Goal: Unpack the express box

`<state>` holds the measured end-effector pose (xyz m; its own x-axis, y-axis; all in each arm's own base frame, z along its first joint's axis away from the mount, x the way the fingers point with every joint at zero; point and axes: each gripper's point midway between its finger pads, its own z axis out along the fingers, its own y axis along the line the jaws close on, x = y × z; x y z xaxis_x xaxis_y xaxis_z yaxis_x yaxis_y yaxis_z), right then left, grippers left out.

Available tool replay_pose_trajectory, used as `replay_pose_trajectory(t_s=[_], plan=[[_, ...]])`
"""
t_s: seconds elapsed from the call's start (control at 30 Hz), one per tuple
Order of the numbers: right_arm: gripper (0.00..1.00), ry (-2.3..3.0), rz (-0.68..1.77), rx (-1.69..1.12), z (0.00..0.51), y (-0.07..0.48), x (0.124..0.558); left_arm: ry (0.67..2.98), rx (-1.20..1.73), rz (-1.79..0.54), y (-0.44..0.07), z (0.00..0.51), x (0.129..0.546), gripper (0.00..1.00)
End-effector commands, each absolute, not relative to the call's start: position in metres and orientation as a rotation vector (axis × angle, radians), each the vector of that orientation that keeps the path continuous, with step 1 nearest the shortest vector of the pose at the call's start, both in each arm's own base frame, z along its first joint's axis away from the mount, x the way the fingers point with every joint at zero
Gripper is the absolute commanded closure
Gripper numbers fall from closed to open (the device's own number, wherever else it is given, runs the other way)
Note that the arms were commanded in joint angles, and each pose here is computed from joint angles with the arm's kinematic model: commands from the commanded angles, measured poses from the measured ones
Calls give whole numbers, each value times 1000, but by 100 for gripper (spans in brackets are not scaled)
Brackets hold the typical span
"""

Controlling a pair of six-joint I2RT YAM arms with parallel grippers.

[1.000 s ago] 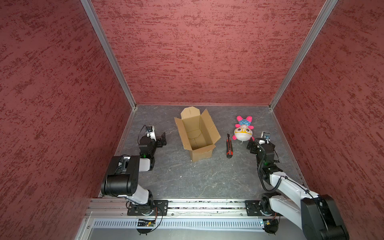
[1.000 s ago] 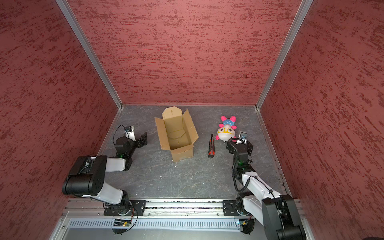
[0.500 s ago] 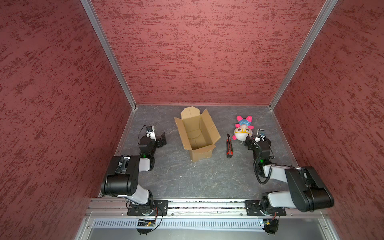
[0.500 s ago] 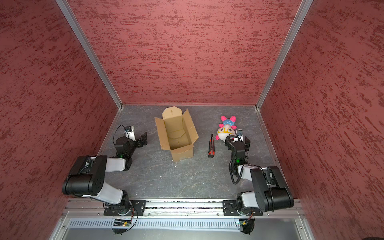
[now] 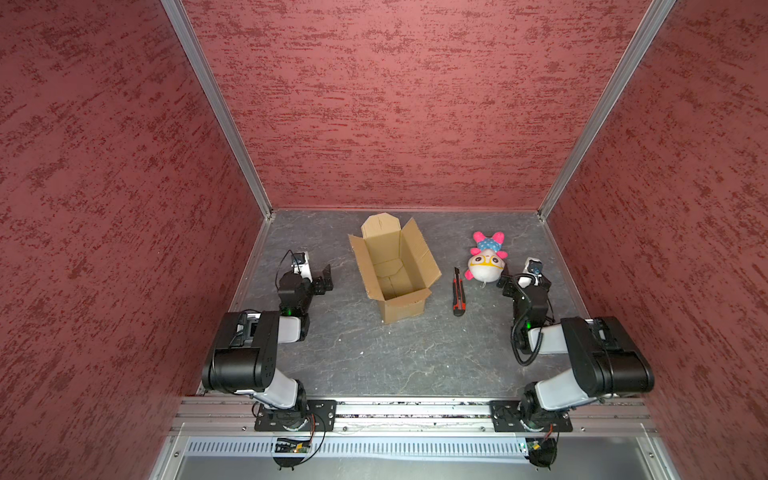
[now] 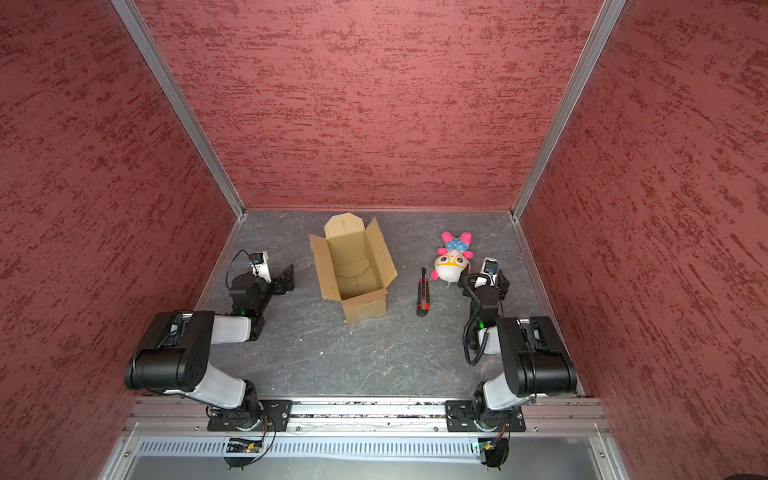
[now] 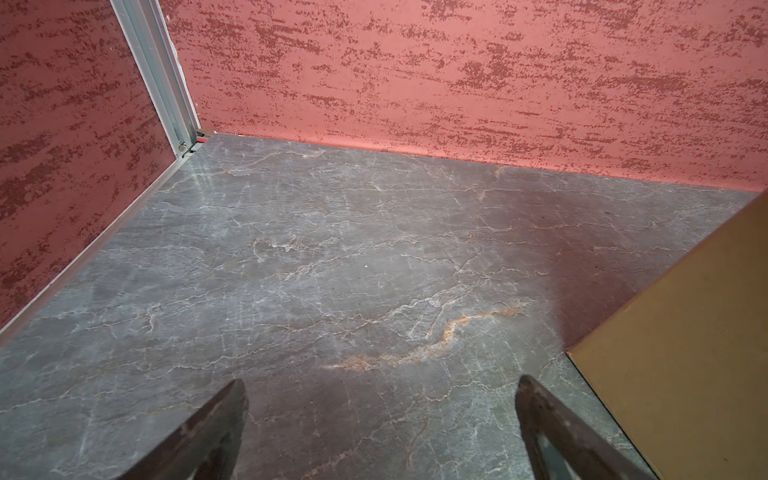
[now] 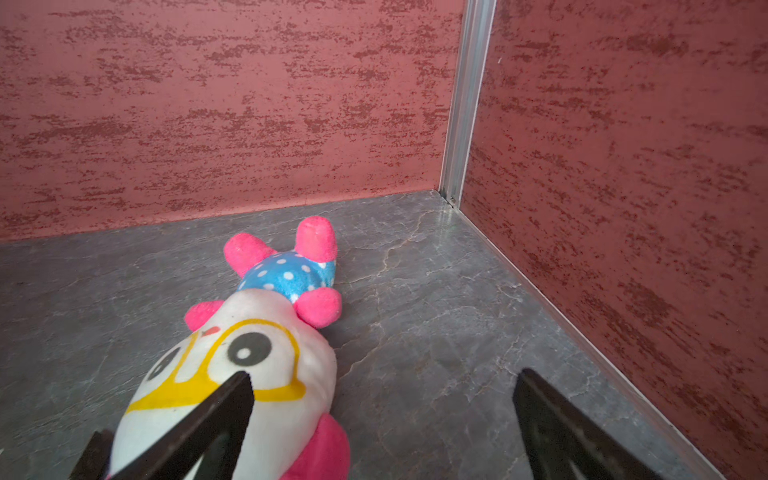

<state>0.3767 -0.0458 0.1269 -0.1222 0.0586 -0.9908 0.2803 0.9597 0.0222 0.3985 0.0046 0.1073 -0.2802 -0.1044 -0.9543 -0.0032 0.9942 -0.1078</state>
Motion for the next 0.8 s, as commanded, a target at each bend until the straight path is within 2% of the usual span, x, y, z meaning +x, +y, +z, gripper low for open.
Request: replay_pose_trajectory(t_s=[0.0, 0.77], plan=[[1, 1636, -129, 252, 138, -42, 382, 1839, -62, -81, 4, 113, 402, 0], [1, 1643, -131, 254, 136, -43, 381, 1840, -63, -82, 4, 112, 402, 0]])
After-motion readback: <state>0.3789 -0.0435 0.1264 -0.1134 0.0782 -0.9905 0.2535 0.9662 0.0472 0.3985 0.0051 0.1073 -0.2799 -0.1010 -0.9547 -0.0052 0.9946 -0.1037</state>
